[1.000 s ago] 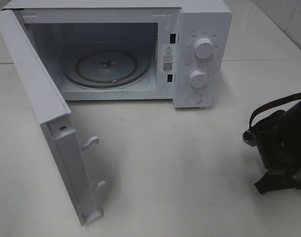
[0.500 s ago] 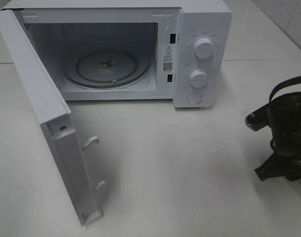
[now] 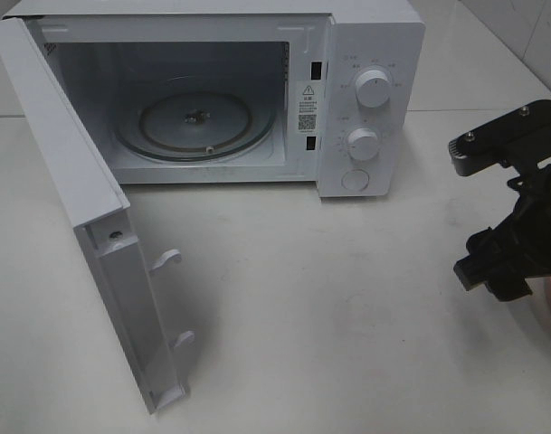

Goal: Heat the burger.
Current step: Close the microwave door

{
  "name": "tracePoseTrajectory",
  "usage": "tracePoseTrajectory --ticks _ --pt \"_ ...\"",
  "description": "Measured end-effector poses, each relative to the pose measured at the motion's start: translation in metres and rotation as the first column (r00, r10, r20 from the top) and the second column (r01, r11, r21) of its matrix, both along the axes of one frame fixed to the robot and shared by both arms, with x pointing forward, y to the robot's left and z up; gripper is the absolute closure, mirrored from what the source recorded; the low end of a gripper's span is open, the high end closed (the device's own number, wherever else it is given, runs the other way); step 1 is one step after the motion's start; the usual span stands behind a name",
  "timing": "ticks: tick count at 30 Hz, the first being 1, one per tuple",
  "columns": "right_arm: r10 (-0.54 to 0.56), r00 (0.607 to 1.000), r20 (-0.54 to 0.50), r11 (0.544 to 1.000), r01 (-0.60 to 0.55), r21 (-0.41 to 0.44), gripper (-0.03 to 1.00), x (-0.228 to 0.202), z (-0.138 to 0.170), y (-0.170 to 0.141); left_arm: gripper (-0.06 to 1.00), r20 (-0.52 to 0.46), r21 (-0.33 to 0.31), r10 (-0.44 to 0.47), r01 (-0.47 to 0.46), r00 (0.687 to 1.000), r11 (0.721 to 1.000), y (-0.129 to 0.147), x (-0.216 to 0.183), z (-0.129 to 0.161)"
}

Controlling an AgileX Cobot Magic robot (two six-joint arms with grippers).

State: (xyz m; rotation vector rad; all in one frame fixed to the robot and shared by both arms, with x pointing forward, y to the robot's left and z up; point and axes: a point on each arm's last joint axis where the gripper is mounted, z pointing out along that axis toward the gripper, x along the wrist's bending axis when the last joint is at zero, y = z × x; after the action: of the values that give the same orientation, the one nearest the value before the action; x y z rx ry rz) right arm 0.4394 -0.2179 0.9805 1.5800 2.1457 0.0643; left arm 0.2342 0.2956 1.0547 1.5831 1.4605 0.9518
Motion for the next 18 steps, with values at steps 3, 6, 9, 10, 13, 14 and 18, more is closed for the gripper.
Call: tracePoseTrajectory --ticks 3,6,9,10,13,14,18 --pt "0.033 0.999 -0.014 0.999 -0.033 0.042 0.17 -0.006 0.015 0.001 -0.03 0.000 0.000 0.000 0.000 1.000 1.000 0.000 0.000 0.000" --pt "0.061 0.998 -0.033 0.995 -0.058 0.077 0.17 -0.017 0.036 -0.001 -0.03 0.000 0.000 0.000 0.000 1.000 1.000 0.000 0.000 0.000" --pt "0.080 0.996 -0.026 0.991 -0.077 0.106 0.17 -0.028 0.051 -0.005 -0.03 0.000 0.000 0.000 0.000 1.000 1.000 0.000 0.000 0.000" --pt "0.087 0.996 -0.023 0.990 -0.084 0.110 0.18 -0.032 0.055 -0.007 -0.03 0.000 0.000 0.000 0.000 1.000 1.000 0.000 0.000 0.000" --pt "0.091 0.996 -0.002 0.988 -0.090 0.124 0.18 -0.044 0.066 -0.014 -0.03 0.000 0.000 0.000 0.000 1.000 1.000 0.000 0.000 0.000" --pt "0.091 0.996 -0.002 0.988 -0.090 0.124 0.18 -0.044 0.066 -0.014 -0.03 0.000 0.000 0.000 0.000 1.000 1.000 0.000 0.000 0.000" --pt "0.076 0.996 0.049 0.986 -0.082 0.147 0.19 -0.064 0.083 -0.027 -0.03 0.000 0.000 0.000 0.000 1.000 1.000 0.000 0.000 0.000"
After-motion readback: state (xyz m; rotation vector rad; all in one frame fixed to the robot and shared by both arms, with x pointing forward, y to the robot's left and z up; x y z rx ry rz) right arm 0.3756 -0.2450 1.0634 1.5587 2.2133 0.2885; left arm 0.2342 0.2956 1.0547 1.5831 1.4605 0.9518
